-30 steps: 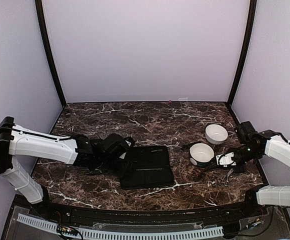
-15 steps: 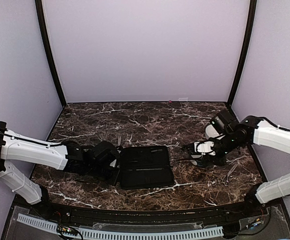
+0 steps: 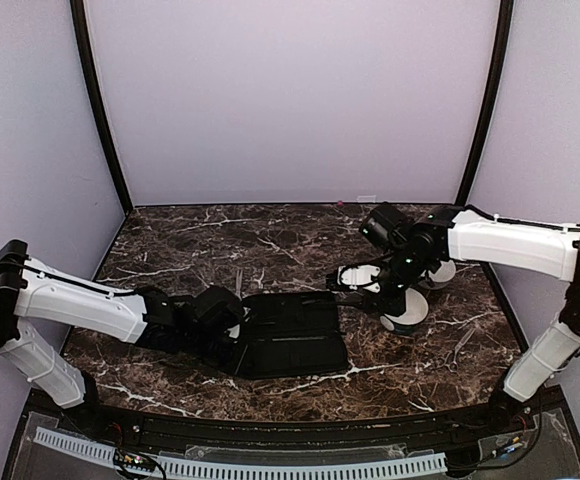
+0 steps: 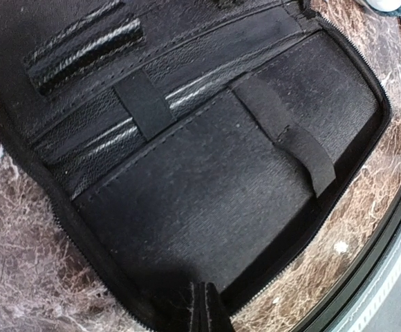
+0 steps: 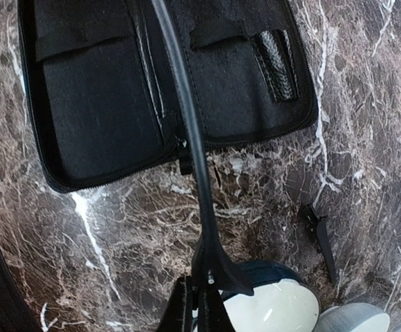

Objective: Sort the hair-cutting tools

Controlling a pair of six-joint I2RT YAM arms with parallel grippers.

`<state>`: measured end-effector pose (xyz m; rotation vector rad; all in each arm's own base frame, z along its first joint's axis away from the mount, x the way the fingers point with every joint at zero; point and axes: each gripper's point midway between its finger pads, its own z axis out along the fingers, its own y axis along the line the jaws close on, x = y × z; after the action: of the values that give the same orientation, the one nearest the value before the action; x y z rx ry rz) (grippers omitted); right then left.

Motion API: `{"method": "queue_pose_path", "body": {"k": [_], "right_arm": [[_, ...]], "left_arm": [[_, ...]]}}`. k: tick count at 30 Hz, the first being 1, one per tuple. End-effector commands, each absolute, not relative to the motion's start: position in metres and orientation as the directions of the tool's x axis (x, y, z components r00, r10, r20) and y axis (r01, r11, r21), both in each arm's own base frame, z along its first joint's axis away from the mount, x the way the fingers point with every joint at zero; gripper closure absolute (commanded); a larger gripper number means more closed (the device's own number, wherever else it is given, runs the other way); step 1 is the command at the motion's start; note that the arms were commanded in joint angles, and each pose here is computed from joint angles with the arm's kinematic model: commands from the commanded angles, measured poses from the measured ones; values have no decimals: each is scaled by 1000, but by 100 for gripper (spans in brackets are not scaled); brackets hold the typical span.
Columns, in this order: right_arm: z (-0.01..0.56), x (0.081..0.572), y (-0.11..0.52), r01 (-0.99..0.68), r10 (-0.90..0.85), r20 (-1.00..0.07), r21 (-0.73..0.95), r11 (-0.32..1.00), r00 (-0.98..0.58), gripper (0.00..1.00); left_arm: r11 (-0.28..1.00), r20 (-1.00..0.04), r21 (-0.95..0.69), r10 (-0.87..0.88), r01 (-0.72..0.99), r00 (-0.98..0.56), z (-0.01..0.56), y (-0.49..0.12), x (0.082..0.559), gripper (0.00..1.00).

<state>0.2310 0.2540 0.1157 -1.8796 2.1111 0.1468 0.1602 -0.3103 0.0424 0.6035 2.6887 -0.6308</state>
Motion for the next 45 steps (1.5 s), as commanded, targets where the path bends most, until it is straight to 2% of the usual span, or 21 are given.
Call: {"method": "queue_pose_path", "body": {"k": [1,14,25,31,45], "right_arm": [[137,225,269,-982,-936,-320,-64,176,-147,100],[95,201,263,-994,-995,-53,-61,91,-88,100],[88,204,262,-991,-995,9,-95,95,-96,100],[72,211,257,-984,-991,94,-158,84,-100,100],[54,203,282,-984,-991,112,-172,50,-70,100]], "left_arm": [[821,-371,-325,345,469,-862,29,-300,155,100],[821,-328,-332,362,465,-873,4,-293,145,100],[821,-342,-330,356,465,-870,3,-293,147,100],[816,-344,-336,358,470,-868,3,-294,147,100],[814,-364,-335,353,475,-862,5,-296,150,100]]}}
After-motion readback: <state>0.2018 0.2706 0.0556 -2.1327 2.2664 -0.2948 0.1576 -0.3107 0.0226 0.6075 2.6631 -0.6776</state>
